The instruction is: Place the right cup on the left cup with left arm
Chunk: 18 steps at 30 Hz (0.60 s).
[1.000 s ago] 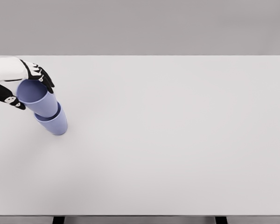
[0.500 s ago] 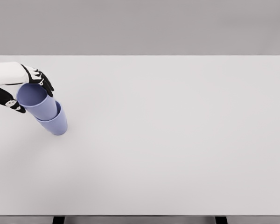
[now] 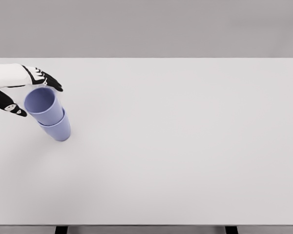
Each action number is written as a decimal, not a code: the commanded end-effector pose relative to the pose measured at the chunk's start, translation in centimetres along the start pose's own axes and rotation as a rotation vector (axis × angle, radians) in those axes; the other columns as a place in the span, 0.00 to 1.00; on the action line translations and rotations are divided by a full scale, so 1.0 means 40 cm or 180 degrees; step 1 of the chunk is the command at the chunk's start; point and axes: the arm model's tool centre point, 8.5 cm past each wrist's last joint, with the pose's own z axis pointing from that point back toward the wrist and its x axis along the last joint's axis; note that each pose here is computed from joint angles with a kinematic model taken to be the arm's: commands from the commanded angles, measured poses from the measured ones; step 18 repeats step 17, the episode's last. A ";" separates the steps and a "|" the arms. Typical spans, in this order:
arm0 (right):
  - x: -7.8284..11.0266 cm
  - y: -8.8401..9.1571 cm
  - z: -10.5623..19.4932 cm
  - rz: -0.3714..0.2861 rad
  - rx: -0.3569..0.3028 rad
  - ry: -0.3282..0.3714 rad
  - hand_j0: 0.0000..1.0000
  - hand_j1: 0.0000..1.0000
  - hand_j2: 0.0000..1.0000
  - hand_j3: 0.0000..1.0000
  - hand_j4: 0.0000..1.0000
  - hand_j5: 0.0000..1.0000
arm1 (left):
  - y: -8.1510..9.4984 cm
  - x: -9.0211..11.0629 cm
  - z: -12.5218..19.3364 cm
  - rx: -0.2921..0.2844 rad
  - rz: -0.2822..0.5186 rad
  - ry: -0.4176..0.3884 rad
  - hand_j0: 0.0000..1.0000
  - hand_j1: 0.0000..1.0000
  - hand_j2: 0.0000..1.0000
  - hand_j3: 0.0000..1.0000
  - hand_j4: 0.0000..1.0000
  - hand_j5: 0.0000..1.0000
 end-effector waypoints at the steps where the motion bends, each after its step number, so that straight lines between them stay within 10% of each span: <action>1: 0.000 0.000 0.000 0.0000 0.0002 0.0001 1.00 1.00 1.00 1.00 1.00 1.00 | 0.002 0.000 0.002 0.0016 0.0015 0.0005 0.99 0.99 0.99 0.99 0.99 0.99; 5: 0.000 0.000 0.000 0.0000 0.0002 0.0001 1.00 1.00 1.00 1.00 1.00 1.00 | 0.048 0.023 0.026 0.0168 -0.0085 -0.0025 1.00 1.00 1.00 1.00 1.00 1.00; 10: 0.000 0.000 0.000 0.0000 -0.0003 0.0001 1.00 1.00 1.00 1.00 1.00 1.00 | 0.141 0.185 0.081 0.0440 -0.0223 -0.0518 1.00 1.00 1.00 1.00 1.00 1.00; 18: 0.000 0.000 0.000 0.0005 0.0002 0.0001 1.00 1.00 1.00 1.00 1.00 1.00 | 0.171 0.284 -0.157 0.0585 -0.0226 -0.1531 1.00 1.00 1.00 1.00 1.00 1.00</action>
